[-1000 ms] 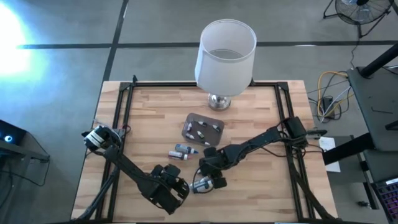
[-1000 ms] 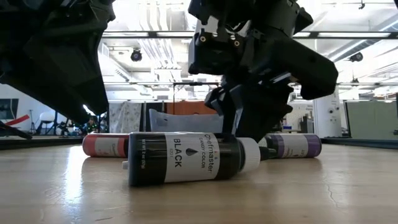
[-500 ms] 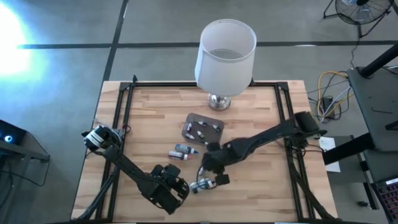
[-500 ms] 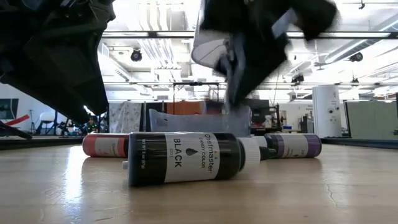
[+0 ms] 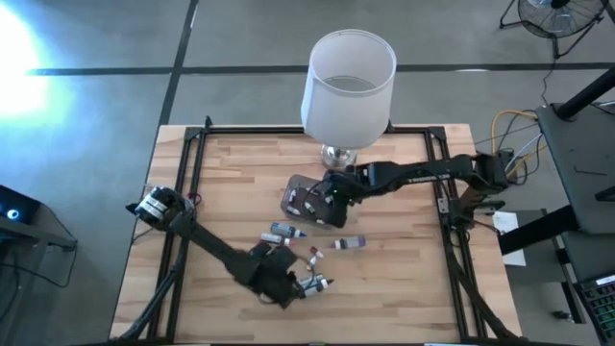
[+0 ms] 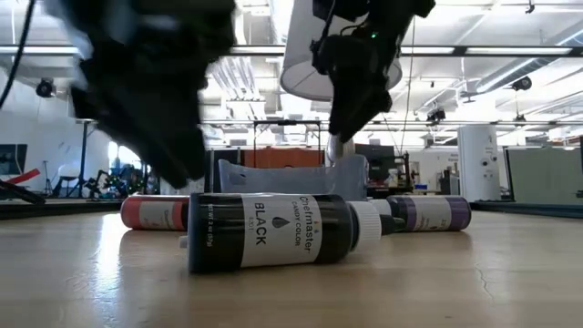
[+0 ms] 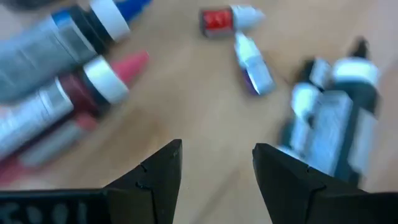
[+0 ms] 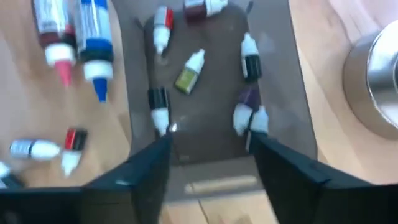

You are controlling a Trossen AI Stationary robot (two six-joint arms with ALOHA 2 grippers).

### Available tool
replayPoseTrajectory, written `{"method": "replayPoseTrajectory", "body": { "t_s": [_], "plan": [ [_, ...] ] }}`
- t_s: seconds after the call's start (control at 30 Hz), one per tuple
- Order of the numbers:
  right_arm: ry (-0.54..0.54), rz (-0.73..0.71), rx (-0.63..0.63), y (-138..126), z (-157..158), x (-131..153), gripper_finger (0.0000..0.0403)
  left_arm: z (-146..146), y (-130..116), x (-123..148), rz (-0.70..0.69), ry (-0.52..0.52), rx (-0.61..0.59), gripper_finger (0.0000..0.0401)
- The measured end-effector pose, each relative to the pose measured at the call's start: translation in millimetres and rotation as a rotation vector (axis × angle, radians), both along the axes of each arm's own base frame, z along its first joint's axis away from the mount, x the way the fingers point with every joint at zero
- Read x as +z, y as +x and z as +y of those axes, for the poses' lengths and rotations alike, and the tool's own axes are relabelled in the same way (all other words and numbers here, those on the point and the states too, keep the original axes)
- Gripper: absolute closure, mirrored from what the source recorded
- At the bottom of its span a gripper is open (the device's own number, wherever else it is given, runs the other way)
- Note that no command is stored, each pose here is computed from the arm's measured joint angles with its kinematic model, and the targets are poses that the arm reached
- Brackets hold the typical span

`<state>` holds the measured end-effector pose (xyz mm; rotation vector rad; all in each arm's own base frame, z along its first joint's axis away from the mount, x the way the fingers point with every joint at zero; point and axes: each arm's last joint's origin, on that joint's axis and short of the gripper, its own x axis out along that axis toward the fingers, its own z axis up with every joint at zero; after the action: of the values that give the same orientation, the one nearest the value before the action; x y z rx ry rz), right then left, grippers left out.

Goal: Pick & Place food coloring
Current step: Put the small violet food coloring into the black bin

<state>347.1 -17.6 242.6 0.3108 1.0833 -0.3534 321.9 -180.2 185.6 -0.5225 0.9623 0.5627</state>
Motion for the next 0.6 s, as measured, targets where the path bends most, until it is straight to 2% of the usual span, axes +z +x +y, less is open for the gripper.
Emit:
{"method": "replayPoseTrajectory", "body": {
  "t_s": [0.1, 0.17, 0.27, 0.37, 0.6],
  "plan": [
    [-0.034, 0.026, 0.012, -13.7, 7.7, 11.9, 0.0118, 23.7, 13.0, -0.1, 0.009, -0.026, 0.059, 0.0227],
    [-0.068, 0.031, -0.009, -27.5, 16.8, 22.9, 0.0095, 41.6, 23.9, 0.4, -0.001, -0.091, 0.118, 0.0227],
    [-0.017, 0.064, -0.066, -48.8, 27.7, 28.3, 0.0073, 63.4, 40.5, 2.8, -0.046, -0.219, 0.16, 0.0227],
    [0.032, 0.07, -0.14, -68.5, 34.6, 26.1, 0.0064, 75.7, 51.9, 2.8, -0.083, -0.289, 0.146, 0.0227],
    [0.107, 0.032, -0.256, -112.8, 47.6, 14.0, 0.0072, 84.9, 53.0, 0.5, -0.049, -0.333, 0.158, 0.0227]
  ]
}}
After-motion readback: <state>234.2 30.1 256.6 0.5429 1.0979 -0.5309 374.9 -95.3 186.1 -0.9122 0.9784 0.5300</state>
